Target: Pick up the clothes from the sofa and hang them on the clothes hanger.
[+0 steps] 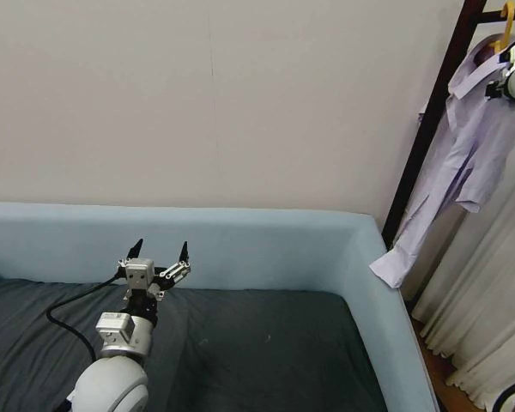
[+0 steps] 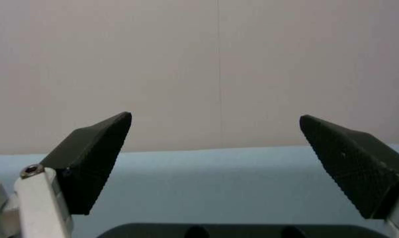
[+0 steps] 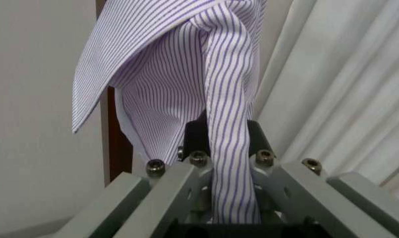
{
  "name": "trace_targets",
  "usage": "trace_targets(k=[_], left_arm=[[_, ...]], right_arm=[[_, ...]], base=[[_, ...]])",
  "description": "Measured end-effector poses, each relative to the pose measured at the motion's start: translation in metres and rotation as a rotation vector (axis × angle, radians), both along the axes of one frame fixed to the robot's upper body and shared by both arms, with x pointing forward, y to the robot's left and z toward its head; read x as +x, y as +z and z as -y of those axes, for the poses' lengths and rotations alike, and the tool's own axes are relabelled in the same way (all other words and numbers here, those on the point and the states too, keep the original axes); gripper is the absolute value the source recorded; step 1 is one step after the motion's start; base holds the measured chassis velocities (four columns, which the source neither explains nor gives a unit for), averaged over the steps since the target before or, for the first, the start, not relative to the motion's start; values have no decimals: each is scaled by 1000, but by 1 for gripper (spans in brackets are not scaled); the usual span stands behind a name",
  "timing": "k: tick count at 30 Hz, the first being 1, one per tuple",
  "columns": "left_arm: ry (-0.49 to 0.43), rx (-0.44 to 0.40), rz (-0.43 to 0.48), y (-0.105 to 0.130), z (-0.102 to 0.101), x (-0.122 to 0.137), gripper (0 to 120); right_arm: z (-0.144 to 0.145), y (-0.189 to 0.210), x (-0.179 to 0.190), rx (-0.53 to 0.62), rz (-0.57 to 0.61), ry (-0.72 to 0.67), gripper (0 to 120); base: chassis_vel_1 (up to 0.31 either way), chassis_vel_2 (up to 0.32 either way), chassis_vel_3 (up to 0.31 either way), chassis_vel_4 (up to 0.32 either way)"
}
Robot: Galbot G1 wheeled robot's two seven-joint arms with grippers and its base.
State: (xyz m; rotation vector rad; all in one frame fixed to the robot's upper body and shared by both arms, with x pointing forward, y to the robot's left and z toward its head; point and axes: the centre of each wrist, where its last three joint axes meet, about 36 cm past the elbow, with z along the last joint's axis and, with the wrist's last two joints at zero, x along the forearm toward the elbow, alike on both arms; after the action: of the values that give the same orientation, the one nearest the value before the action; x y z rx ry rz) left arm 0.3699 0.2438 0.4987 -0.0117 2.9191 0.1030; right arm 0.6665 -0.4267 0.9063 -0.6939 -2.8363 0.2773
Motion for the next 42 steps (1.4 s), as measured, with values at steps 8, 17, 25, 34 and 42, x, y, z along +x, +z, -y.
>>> trace_targets(k=[8,17,25,34,42], left_arm=[[1,-10,0,0,1,3,100],[2,-16,3,1,1,6,100],[0,-21,0,1,2,4,100],[6,-19,-1,1,-1,1,100],[8,-21,-6,0,0,0,100]], right_arm=[[-4,14,6,-4,15,-4,1],[3,20,17,25,10,-30,1],[11,14,21,97,-13,-26,1],[14,9,24,135,-34,-21,1],[22,8,27,153,-40,-13,1]], base=[[0,0,0,0],[0,0,0,0],[0,0,0,0],[0,0,0,0],[0,0,0,0]])
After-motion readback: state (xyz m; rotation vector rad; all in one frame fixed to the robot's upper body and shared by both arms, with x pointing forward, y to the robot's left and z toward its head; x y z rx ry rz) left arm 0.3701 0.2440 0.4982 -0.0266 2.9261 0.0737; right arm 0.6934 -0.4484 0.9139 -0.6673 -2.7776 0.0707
